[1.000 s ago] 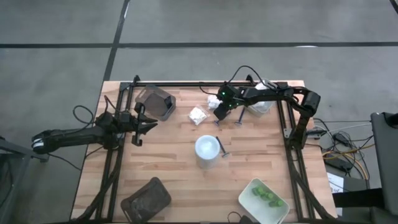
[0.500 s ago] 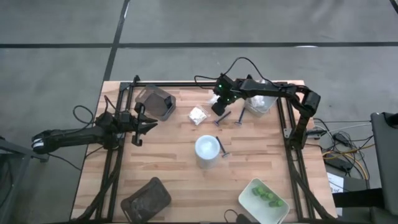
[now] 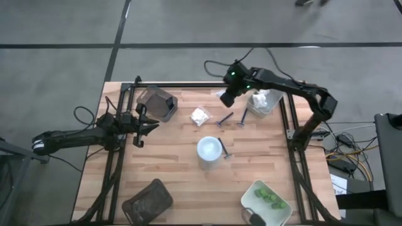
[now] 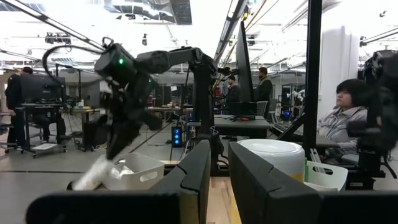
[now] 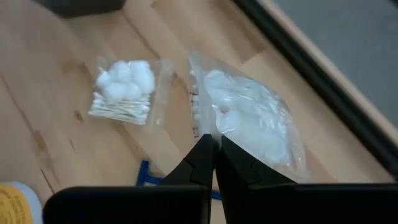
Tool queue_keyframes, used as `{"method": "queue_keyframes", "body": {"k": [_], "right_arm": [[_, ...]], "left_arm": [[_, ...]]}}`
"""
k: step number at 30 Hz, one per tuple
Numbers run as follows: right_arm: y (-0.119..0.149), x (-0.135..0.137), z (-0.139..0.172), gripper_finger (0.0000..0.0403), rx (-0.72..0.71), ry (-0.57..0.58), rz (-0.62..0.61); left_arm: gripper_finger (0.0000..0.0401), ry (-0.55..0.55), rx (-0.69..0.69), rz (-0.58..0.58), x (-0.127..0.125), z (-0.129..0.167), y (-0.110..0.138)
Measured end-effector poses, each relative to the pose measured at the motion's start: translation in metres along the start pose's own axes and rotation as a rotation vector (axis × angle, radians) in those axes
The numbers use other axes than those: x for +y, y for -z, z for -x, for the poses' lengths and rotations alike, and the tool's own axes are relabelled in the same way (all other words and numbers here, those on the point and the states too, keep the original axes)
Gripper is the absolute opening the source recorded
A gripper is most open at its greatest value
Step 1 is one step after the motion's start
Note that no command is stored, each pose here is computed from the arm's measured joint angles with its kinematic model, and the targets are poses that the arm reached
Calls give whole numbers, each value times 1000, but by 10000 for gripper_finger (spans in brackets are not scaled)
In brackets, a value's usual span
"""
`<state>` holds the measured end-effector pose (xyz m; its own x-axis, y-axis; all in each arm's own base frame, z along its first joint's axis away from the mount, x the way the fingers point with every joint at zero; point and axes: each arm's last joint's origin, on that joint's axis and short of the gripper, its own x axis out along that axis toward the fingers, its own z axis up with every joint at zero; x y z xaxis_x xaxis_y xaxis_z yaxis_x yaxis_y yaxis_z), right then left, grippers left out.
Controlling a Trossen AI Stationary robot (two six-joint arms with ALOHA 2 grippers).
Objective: Pick & Place Travel size toiletries
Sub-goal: Put the white cotton pack into the gray bin
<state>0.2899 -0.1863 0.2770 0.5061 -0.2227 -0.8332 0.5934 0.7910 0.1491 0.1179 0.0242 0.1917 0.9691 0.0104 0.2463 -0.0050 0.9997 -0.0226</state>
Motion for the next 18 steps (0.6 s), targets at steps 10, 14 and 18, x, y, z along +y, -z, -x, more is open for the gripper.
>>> {"method": "queue_keyframes", "body": {"k": [10, 14, 18], "right_arm": [[13, -35, 67, 8, -130, 121, -114], [24, -53, 81, 8, -147, 211, -185], [34, -71, 87, 8, -153, 277, -272]], "left_arm": [[62, 0, 1, 0, 0, 0, 0], [62, 0, 1, 0, 0, 0, 0], [62, 0, 0, 0, 0, 0, 0]]}}
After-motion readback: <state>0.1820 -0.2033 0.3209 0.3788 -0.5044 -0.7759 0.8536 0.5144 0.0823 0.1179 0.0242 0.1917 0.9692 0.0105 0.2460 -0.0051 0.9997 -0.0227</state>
